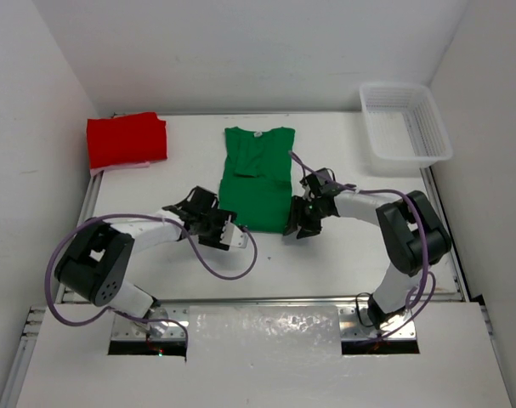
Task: Fold and stack the t-shirts
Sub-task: Grab one side of the 2/3 rectangular tshirt with both arms
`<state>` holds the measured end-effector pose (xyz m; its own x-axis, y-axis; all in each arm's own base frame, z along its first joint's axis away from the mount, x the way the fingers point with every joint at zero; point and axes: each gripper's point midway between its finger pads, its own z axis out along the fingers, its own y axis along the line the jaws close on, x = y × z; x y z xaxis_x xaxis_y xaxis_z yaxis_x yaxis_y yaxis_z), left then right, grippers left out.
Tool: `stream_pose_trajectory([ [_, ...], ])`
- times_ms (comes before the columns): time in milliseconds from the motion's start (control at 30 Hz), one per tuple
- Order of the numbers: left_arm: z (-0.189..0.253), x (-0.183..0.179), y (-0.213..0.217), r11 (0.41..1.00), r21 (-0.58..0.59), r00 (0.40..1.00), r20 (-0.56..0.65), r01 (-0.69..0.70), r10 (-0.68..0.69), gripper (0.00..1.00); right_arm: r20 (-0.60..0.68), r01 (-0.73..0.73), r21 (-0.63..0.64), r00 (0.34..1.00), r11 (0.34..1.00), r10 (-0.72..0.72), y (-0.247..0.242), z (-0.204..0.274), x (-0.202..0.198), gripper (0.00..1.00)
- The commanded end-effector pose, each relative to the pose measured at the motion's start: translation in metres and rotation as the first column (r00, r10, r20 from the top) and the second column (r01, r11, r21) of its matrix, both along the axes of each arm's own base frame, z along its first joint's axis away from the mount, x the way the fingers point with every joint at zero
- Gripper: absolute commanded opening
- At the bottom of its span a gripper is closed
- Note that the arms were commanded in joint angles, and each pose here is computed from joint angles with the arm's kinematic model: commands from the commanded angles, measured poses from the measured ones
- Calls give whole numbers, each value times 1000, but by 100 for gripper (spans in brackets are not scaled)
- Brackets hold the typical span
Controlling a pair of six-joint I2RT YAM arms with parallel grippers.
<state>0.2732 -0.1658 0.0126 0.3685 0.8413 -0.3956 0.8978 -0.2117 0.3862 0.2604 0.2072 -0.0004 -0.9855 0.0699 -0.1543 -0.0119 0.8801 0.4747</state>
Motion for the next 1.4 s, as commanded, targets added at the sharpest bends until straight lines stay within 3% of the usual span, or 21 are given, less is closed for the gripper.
stream_pose_trajectory([
  [0,-5,12,-6,1000,-5,997,71,17,-17,57,44,39,96,998,995,-44,17,10,12,49],
  [300,-12,19,-5,1000,-5,995,102,-17,17,51,41,125,162,990,979,-133,28,7,25,49],
  [400,-15,18,-5,1000,-6,994,111,-18,18,44,27,147,154,988,977,-153,27,-2,27,45],
  [467,-16,18,-5,1000,-9,993,117,-24,25,35,19,153,142,987,978,-158,26,-7,27,24],
  [500,-10,25,-8,999,-32,988,149,-33,38,23,13,165,136,986,977,-168,24,-9,27,18],
  [533,-9,26,-9,999,-37,988,151,-40,45,17,8,175,139,984,975,-177,23,-12,29,13],
  [567,-8,28,-9,997,-50,987,146,-60,66,1,5,180,146,983,973,-183,24,-12,30,4],
  [600,-5,30,-10,996,-59,985,154,-73,82,0,-19,194,146,981,970,-194,22,-15,25,0],
  [767,1,27,-7,993,-62,984,140,-100,108,0,41,174,163,982,971,-183,19,-4,27,0],
  [967,9,-5,0,987,-22,985,60,-160,161,0,64,22,136,997,990,-31,17,14,-12,0],
  [1267,38,-82,8,994,13,993,-59,-106,107,0,28,-189,55,982,980,188,6,31,-99,0],
  [1367,61,-122,16,999,-1,984,-172,-52,51,0,11,-247,56,969,967,247,5,45,-127,0],
])
